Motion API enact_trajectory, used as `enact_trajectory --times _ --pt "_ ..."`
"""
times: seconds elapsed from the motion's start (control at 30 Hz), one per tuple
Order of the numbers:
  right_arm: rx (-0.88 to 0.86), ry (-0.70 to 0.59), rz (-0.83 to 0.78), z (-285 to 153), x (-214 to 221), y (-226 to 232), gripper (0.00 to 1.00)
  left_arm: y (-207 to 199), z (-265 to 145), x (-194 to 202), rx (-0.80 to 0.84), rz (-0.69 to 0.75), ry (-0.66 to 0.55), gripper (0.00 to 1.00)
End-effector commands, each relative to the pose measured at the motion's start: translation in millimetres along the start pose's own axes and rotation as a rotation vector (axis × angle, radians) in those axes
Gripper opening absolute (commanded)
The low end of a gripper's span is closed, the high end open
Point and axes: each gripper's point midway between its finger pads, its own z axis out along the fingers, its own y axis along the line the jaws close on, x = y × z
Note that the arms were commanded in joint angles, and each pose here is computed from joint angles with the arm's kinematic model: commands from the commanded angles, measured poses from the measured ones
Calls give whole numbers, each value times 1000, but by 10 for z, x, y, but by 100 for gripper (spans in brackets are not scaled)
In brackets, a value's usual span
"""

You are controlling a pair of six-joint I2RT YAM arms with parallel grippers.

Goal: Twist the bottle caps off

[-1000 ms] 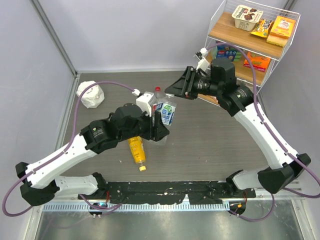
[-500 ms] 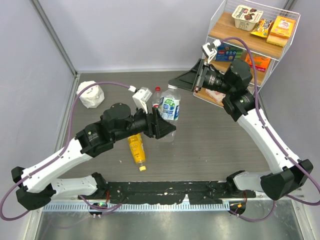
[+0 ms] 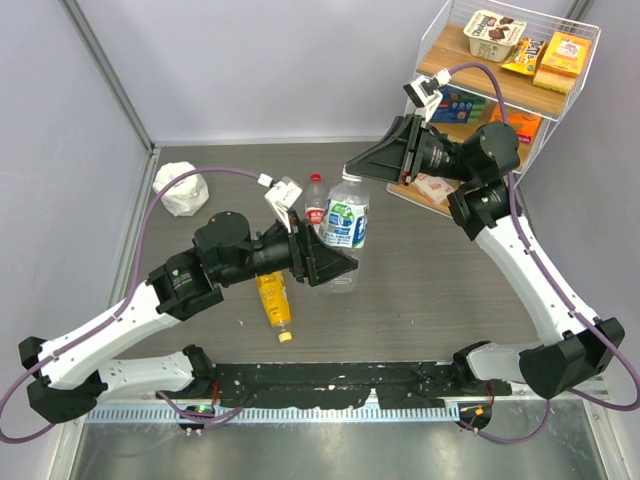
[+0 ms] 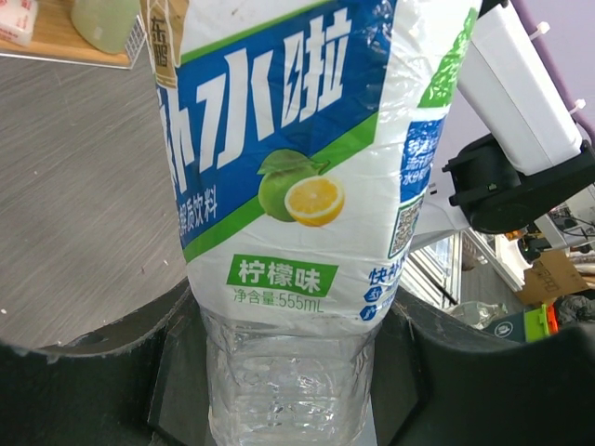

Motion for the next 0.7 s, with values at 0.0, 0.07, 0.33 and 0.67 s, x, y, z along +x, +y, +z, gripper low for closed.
enact_trajectory --times 0.0,0.07,0.33,0.67 --pt "-21 -28 -71 -49 -160 280 20 202 55 281 -61 -35 94 2" --pt "3 -54 -71 -85 -216 243 45 215 46 293 -67 -34 99 2" --pt "179 -137 -12 -189 -406 -67 99 293 26 359 -96 -31 117 2" --pt "625 -140 80 -456 -441 -816 99 714 -90 451 -335 -5 169 1"
